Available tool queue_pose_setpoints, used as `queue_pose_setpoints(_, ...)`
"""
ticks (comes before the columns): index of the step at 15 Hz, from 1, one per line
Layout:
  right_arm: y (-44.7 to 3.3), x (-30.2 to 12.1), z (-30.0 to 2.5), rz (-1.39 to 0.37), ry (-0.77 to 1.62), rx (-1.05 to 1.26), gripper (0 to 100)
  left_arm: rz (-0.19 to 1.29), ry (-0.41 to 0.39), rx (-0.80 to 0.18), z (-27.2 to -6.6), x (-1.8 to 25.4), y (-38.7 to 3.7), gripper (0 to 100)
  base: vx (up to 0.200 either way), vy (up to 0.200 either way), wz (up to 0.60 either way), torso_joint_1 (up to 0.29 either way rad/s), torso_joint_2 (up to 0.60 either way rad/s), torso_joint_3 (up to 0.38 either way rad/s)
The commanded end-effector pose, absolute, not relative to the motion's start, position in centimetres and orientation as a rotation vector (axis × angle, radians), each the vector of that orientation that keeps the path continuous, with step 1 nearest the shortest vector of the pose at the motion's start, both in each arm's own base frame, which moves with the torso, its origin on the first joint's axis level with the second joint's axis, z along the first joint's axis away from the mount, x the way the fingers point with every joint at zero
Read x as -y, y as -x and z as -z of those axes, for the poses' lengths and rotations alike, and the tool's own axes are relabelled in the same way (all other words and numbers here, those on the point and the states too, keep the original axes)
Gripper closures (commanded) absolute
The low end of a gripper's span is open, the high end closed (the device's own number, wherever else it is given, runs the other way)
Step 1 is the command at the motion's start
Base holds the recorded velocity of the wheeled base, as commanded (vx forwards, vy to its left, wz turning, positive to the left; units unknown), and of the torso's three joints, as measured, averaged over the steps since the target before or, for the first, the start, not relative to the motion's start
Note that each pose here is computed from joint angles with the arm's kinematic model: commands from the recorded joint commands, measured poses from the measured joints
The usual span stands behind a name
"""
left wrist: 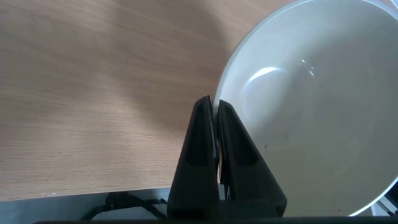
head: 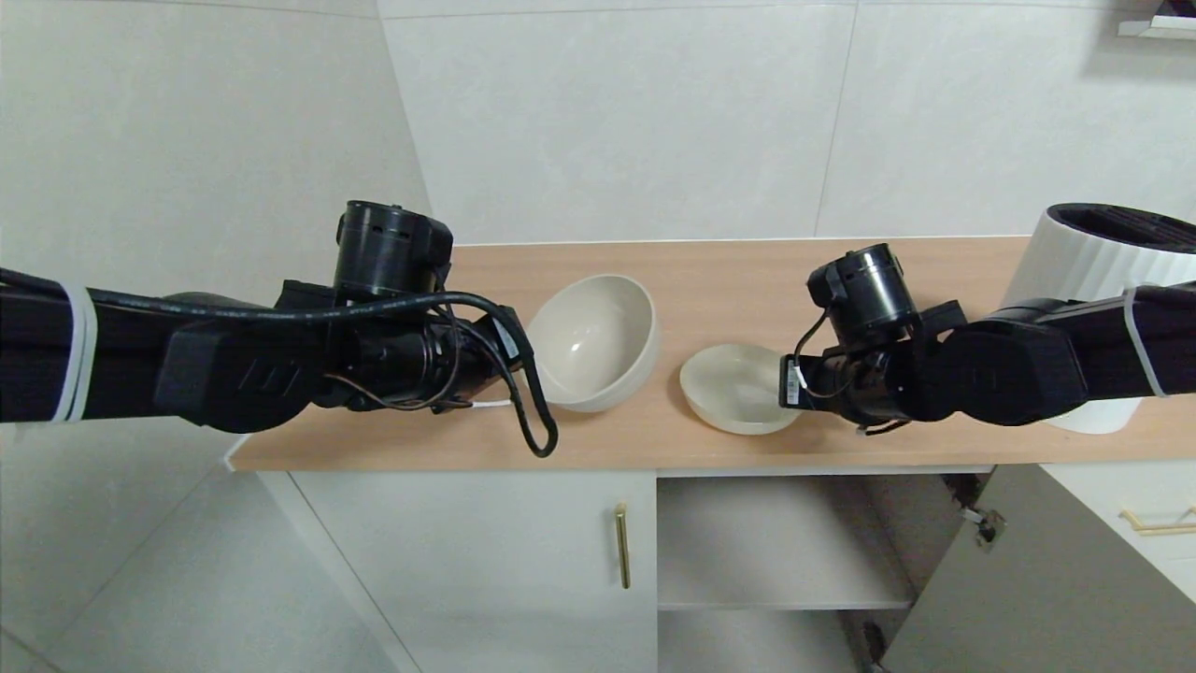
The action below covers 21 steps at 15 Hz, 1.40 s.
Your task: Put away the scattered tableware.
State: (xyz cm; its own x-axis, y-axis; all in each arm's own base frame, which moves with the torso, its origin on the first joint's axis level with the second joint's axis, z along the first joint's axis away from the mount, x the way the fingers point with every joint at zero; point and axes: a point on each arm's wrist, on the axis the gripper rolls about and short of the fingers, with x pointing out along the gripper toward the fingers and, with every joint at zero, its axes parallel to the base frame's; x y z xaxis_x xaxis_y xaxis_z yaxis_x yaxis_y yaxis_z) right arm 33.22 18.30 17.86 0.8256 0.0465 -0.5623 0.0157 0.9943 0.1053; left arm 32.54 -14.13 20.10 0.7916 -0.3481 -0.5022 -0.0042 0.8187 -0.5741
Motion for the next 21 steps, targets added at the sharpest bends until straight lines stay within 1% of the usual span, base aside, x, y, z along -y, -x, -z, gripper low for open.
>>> queue_pose_setpoints(1, -33.2, -18.3, -18.0, -0.017, -0.108, -0.597, 100, 0.199, 0.592, -0.635, -20.2, 14.1, -32.5, 100, 0.000, 0.000, 0.00, 0.000, 0.00, 0.000)
queue_pose_setpoints(4, -33.0, -18.1, -18.4, -0.021, -0.114, -0.589, 100, 0.201, 0.593, -0.630, -20.4, 14.0, -32.3, 100, 0.000, 0.000, 0.00, 0.000, 0.00, 0.000)
queue_pose_setpoints(6, -31.7, -17.4, -20.1, -0.043, -0.134, -0.572, 100, 0.207, 0.598, -0.611, -21.2, 13.7, -31.5, 100, 0.000, 0.000, 0.00, 0.000, 0.00, 0.000)
queue_pose_setpoints(7, -31.6, -17.3, -20.2, -0.047, -0.136, -0.572, 100, 0.208, 0.599, -0.609, -21.3, 13.7, -31.4, 100, 0.000, 0.000, 0.00, 0.000, 0.00, 0.000)
queue_pose_setpoints(9, -27.3, -15.2, -23.6, -0.194, -0.189, -0.587, 100, 0.225, 0.600, -0.581, -22.7, 12.4, -28.5, 100, 0.000, 0.000, 0.00, 0.000, 0.00, 0.000)
queue_pose_setpoints(10, -25.6, -14.2, -24.4, -0.230, -0.201, -0.601, 100, 0.234, 0.597, -0.570, -23.1, 11.7, -27.1, 100, 0.000, 0.000, 0.00, 0.000, 0.00, 0.000)
queue_pose_setpoints(12, -22.6, -12.5, -25.5, -0.300, -0.220, -0.630, 100, 0.260, 0.546, -0.544, -23.7, 10.5, -24.2, 100, 0.000, 0.000, 0.00, 0.000, 0.00, 0.000)
queue_pose_setpoints(14, -21.1, -11.7, -25.5, -0.330, -0.221, -0.643, 100, 0.282, 0.506, -0.523, -24.0, 9.7, -22.4, 100, 0.000, 0.000, 0.00, 0.000, 0.00, 0.000)
queue_pose_setpoints(15, -20.1, -11.1, -24.9, -0.338, -0.215, -0.658, 100, 0.316, 0.484, -0.511, -24.2, 9.2, -21.1, 100, 0.000, 0.000, 0.00, 0.000, 0.00, 0.000)
queue_pose_setpoints(18, -19.4, -10.7, -24.0, -0.338, -0.195, -0.683, 100, 0.373, 0.488, -0.513, -24.4, 8.9, -20.0, 100, 0.000, 0.000, 0.00, 0.000, 0.00, 0.000)
queue_pose_setpoints(20, -19.5, -10.6, -23.3, -0.324, -0.188, -0.704, 100, 0.373, 0.489, -0.518, -24.3, 9.0, -20.2, 100, 0.000, 0.000, 0.00, 0.000, 0.00, 0.000)
queue_pose_setpoints(21, -19.5, -10.6, -23.2, -0.323, -0.188, -0.707, 100, 0.373, 0.488, -0.523, -24.2, 9.0, -20.2, 100, -0.200, 0.000, 0.00, 0.012, 0.00, 0.002)
